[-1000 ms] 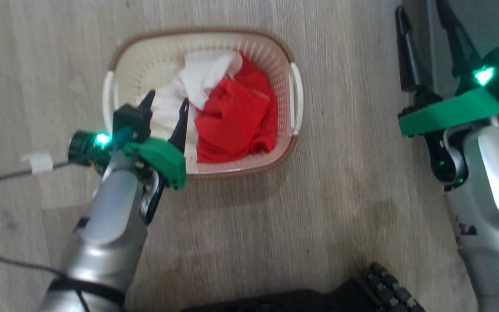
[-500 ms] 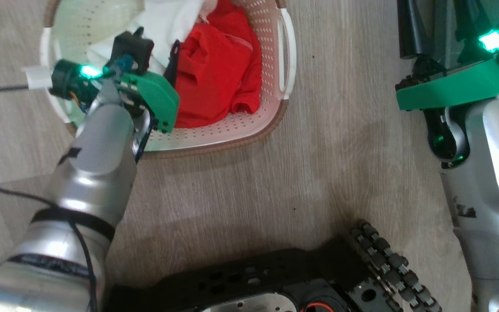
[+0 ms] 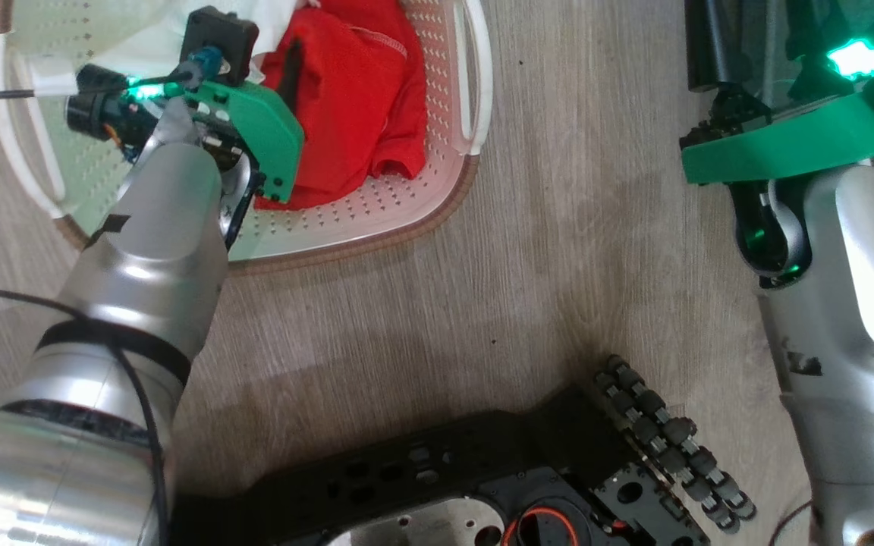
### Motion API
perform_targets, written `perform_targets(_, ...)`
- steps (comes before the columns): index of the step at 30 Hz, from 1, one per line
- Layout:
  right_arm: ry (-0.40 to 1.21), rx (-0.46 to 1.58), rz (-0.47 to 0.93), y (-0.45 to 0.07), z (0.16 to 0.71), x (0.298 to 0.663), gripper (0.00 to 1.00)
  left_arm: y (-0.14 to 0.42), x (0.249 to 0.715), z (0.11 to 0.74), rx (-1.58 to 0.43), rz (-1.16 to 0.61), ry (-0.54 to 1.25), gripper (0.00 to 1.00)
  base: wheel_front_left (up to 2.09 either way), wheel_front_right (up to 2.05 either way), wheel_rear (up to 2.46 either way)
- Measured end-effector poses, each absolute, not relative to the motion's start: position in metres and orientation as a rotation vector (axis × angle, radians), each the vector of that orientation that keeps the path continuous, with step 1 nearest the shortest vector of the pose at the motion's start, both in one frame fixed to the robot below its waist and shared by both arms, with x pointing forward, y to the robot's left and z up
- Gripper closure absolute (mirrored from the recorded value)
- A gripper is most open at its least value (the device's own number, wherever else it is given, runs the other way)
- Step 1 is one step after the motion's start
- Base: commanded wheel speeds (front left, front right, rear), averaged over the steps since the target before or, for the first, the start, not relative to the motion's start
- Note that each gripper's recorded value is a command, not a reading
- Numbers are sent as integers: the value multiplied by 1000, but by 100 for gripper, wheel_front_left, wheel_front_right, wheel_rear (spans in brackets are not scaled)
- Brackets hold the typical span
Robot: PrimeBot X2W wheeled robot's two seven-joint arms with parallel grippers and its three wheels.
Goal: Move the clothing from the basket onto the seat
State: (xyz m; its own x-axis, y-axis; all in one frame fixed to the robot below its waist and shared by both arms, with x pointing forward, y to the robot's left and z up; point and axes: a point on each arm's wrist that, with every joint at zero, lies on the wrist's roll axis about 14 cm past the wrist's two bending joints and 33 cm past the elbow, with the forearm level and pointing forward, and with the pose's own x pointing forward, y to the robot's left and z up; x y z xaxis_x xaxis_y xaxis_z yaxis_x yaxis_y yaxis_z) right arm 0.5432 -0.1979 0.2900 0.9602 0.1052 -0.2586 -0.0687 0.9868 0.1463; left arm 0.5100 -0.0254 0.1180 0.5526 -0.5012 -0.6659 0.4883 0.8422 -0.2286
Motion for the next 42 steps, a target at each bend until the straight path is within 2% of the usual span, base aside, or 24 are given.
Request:
perform_targets(8,278,132,75,-202,285,542,0,-28,496,98,37,-613,876,0,0,0,0)
perform_targets(9,279,131,74,-203,285,542,0,-29,496,98,39,-618,876,5,0,0,0)
perform_targets(10,278,131,73,-203,285,542,0,-29,496,98,35,-618,878,100,0,0,0)
perform_targets(16,261,134,60,-206,294,544,0,-31,504,111,-7,-607,849,100,0,0,0)
perform_targets(24,179,137,65,-205,338,552,0,-20,504,151,-54,-564,801,100,0,0,0)
perform_targets(42,75,145,114,-190,428,519,0,15,516,322,-184,-426,445,100,0,0,0)
